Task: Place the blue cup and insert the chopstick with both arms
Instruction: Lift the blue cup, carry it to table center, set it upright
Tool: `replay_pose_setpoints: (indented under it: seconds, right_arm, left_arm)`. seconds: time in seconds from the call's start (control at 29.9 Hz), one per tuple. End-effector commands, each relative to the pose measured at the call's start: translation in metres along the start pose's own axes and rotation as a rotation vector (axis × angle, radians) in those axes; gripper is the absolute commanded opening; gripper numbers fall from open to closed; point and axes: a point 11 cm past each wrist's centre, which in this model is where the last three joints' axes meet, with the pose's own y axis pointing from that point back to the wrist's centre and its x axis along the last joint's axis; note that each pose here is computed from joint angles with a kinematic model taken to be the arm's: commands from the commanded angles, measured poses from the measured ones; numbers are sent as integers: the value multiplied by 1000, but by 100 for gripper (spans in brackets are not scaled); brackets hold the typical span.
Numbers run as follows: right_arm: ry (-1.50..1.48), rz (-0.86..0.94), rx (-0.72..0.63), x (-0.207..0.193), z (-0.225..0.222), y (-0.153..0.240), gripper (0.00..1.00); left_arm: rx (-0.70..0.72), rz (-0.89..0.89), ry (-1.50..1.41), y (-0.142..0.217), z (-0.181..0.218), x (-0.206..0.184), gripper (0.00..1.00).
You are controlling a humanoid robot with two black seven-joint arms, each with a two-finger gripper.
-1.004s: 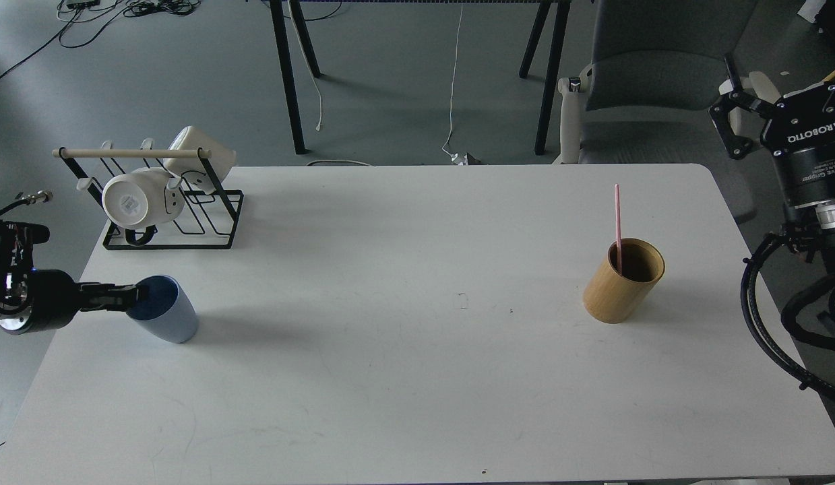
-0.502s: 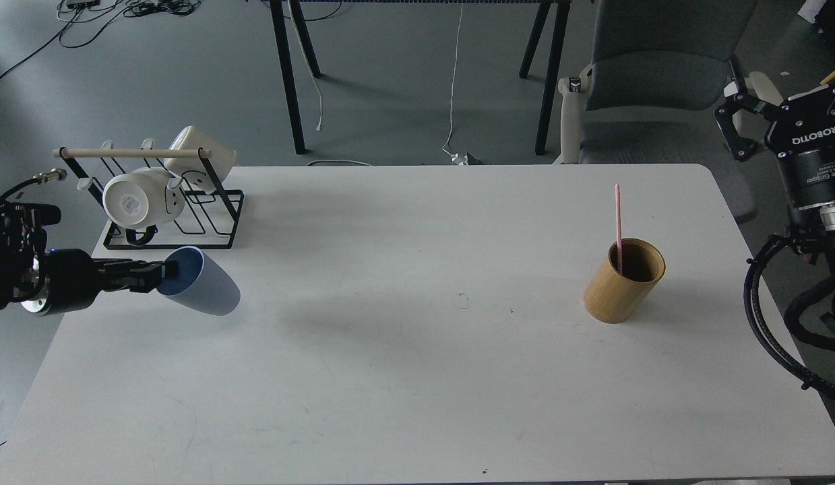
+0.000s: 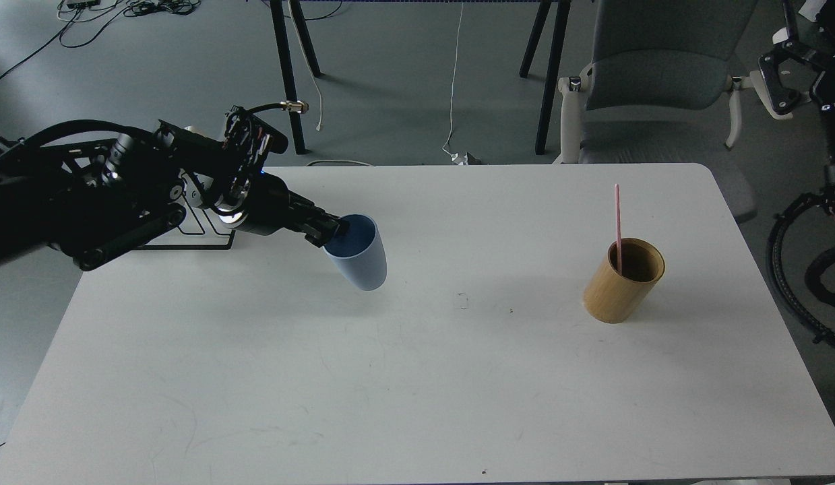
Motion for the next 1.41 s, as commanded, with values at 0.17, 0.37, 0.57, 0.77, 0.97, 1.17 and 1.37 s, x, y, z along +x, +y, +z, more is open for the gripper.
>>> replay_pose_setpoints:
  seconds: [0.17, 0.37, 0.57, 0.77, 0.97, 1.17, 1.37]
  right_arm:
    - [-9, 10, 4, 2, 3, 1, 99]
    - [-7, 12, 12, 3, -1, 2, 99]
    - [0, 16, 14, 4, -4, 2, 99]
    - [-2, 16, 14, 4, -3, 2, 99]
    - [-7, 16, 14, 4, -1, 3, 99]
    - [-5, 20, 12, 5, -2, 4, 99]
    - [-5, 20, 11, 5, -1, 4, 99]
  left_arm:
    - [-66, -34, -102, -59, 56, 30, 4]
    - [-78, -46, -133, -80, 75, 38, 4]
    - [-67, -44, -127, -86, 76, 38, 4]
    - [-61, -40, -114, -86, 69, 29, 4]
    - [-64, -47, -95, -88, 66, 20, 4]
    - [-67, -43, -89, -88, 66, 21, 6]
    - [-66, -44, -79, -86, 64, 20, 11]
